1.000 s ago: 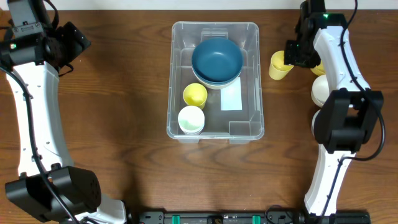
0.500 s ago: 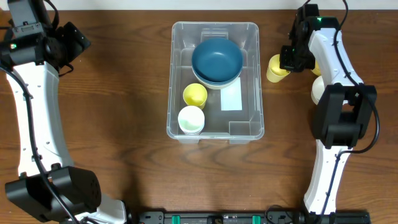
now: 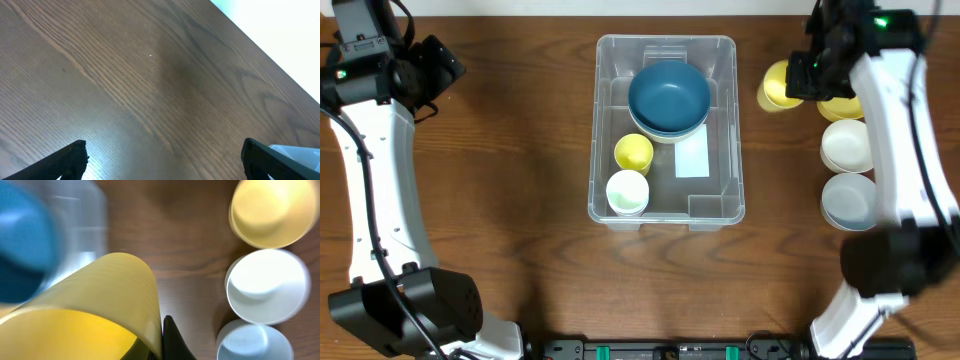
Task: Pack container
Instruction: 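Carry the second yellow cup onto the yellow cup in the bin, then release the yellow cup and withdraw the right gripper right, then lower the right gripper onto the white bowl's rim and grasp it, then lift the white bowl and carry it into the bin's right side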
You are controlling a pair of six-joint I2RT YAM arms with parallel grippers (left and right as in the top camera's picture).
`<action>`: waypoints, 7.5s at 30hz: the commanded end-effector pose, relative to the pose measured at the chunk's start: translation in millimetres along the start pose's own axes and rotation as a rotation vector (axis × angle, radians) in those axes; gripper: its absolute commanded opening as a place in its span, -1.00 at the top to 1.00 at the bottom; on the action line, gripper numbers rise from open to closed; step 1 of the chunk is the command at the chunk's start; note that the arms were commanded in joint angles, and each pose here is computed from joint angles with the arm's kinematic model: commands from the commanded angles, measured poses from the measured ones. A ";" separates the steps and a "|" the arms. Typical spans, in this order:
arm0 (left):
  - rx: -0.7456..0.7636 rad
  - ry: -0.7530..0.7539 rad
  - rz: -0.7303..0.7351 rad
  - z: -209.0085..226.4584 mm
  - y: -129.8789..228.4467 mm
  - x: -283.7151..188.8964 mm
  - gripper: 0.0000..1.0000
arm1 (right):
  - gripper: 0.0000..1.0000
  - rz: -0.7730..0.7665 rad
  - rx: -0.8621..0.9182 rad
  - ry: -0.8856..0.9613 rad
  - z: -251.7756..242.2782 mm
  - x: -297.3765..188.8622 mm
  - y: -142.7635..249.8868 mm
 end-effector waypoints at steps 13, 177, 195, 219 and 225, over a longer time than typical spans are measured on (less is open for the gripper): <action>0.006 -0.013 -0.008 3.2 -2.9 -1.4 -0.96 | 0.97 -0.051 -0.446 -0.216 179.5 -39.2 97.5; 0.006 -0.013 -0.008 3.2 -2.9 -1.4 -0.96 | 0.32 -0.168 0.631 0.055 -237.0 165.2 60.3; 0.006 -0.013 -0.008 3.2 -2.9 -1.4 -0.96 | 0.90 -0.148 0.639 0.023 -231.0 166.2 62.9; 0.006 -0.013 -0.008 3.2 -2.9 -1.4 -0.96 | 0.97 -0.214 0.509 -0.122 -176.3 134.0 39.6; 0.006 -0.013 -0.008 3.2 -2.9 -1.4 -0.96 | 0.97 -0.301 0.422 -0.170 -144.7 94.1 26.0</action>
Point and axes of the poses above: each gripper's point midway between its finger pads, its own x axis out along the fingers, its own z axis along the line the jaws close on, y = z × x, the point moved 1 cm from there along -x, back along the fingers, and after that the axes turned 11 degrees about x, right-handed, at the moved point
